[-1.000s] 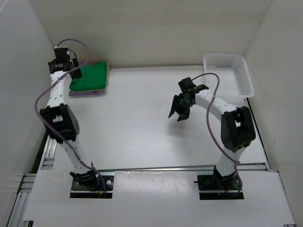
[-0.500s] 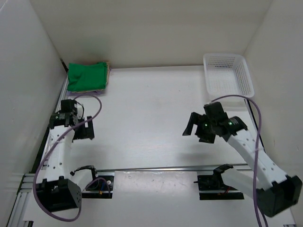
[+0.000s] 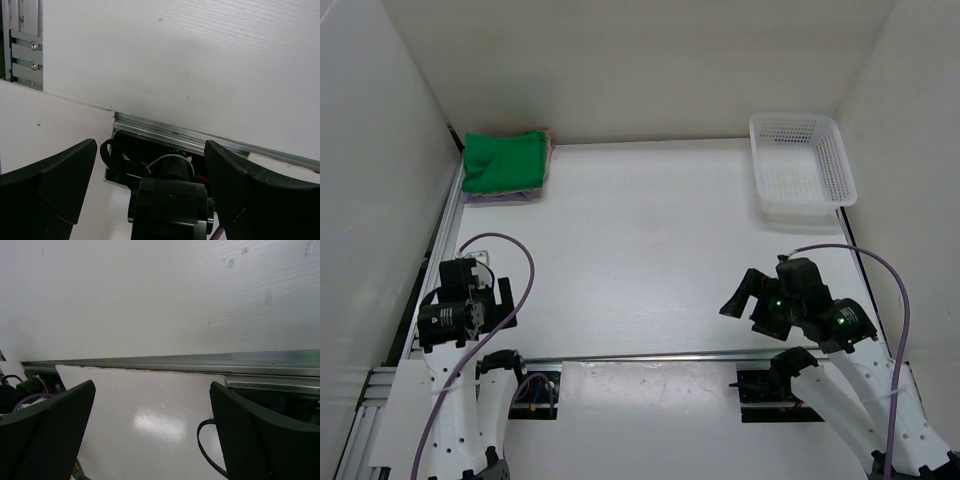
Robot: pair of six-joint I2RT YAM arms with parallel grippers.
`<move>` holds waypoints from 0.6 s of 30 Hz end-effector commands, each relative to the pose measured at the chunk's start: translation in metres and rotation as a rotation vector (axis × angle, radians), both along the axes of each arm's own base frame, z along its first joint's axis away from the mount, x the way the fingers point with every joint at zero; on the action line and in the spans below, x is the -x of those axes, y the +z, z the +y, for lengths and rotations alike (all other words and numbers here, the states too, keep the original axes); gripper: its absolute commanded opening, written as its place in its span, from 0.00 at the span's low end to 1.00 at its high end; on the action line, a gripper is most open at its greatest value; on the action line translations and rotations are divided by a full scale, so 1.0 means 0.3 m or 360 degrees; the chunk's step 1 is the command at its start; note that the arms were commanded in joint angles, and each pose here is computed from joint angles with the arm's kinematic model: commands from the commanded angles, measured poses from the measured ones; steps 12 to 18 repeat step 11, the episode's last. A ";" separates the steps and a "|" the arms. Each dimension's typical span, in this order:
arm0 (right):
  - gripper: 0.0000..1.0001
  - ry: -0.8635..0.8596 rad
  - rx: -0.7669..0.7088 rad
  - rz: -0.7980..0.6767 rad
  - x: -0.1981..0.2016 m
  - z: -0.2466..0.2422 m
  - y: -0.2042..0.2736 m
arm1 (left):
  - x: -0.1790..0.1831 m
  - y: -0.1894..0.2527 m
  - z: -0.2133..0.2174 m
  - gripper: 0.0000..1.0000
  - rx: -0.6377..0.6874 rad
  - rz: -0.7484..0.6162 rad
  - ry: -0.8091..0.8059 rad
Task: Fold and stack the t-shirts
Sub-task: Put the neatly folded tshirt into the corner of the board with the left arm
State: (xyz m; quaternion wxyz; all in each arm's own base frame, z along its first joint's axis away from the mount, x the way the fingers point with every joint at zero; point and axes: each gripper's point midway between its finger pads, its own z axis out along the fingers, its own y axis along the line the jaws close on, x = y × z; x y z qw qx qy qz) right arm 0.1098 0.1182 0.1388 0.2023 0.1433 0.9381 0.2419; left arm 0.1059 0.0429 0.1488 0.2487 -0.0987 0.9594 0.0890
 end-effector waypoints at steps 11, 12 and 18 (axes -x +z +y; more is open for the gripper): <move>0.99 -0.0056 -0.0091 -0.0034 0.075 -0.024 -0.022 | 0.053 -0.029 -0.029 1.00 0.0073 0.0111 -0.0016; 0.99 -0.0056 -0.0091 -0.0034 0.075 -0.024 -0.022 | 0.053 -0.029 -0.029 1.00 0.0073 0.0111 -0.0016; 0.99 -0.0056 -0.0091 -0.0034 0.075 -0.024 -0.022 | 0.053 -0.029 -0.029 1.00 0.0073 0.0111 -0.0016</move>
